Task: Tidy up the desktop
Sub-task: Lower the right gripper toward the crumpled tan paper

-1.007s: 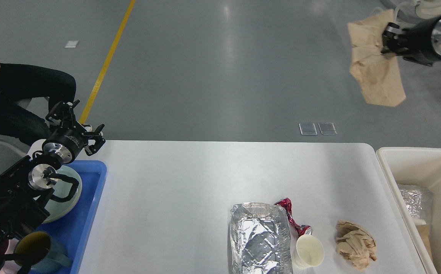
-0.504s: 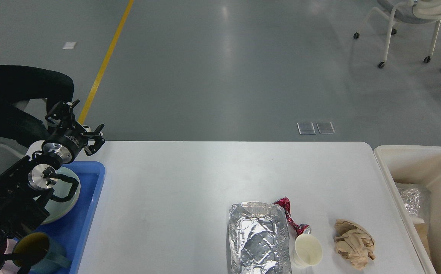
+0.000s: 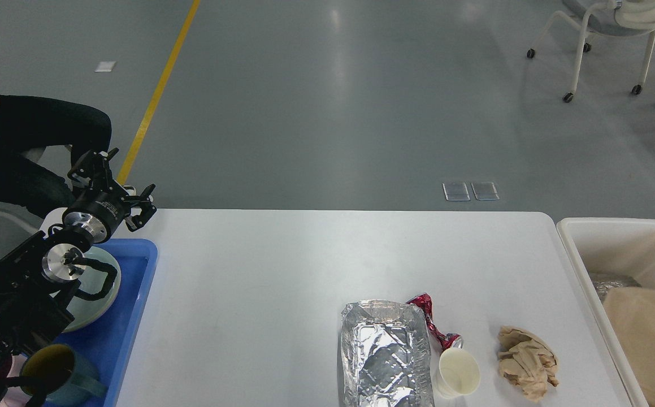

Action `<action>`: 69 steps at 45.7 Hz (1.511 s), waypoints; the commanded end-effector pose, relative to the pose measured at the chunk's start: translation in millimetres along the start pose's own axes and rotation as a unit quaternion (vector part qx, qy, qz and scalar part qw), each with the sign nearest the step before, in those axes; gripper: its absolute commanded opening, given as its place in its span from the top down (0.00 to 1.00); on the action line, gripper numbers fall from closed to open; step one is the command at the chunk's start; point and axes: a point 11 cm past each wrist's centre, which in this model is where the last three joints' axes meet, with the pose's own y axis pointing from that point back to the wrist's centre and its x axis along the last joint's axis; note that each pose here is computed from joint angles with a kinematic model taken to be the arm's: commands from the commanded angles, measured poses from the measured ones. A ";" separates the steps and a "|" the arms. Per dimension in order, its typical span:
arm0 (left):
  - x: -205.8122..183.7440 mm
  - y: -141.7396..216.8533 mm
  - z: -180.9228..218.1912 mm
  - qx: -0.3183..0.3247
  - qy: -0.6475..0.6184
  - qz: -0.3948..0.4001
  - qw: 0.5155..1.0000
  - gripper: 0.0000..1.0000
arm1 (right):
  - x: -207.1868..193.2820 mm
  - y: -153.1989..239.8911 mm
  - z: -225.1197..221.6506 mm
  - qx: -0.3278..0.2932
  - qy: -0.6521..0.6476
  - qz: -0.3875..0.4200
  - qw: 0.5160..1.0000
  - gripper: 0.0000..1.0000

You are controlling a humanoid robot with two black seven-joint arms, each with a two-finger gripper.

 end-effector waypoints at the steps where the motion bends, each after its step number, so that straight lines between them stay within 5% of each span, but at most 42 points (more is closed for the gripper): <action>1: 0.1 0.0 0.2 0.000 0.000 0.000 1.000 0.03 | 1.0 4.0 -33.9 0.029 0.006 0.002 1.000 0.00; 15: 0.1 0.0 0.2 0.000 0.000 0.000 1.000 0.03 | 45.0 69.0 -160.3 0.116 0.108 0.033 0.987 0.00; 28: 0.1 0.0 0.2 0.000 0.000 0.000 1.000 0.03 | 38.7 157.8 -224.1 0.144 0.158 -0.090 0.973 0.00; 36: 0.1 0.0 0.2 0.000 0.000 0.000 1.000 0.03 | 28.3 247.5 -241.7 0.185 0.228 -0.227 0.929 0.00; 47: 0.1 0.0 0.2 0.000 0.000 0.000 1.000 0.03 | 24.4 325.4 -226.5 0.201 0.277 -0.272 0.899 0.00; 51: 0.1 0.0 0.2 0.000 0.000 0.000 1.000 0.03 | 20.4 316.9 -217.7 0.184 0.277 -0.286 0.899 0.00; 69: 0.1 0.0 0.2 0.000 0.000 0.000 1.000 0.03 | -87.4 152.3 -135.0 0.061 0.194 -0.386 0.900 0.00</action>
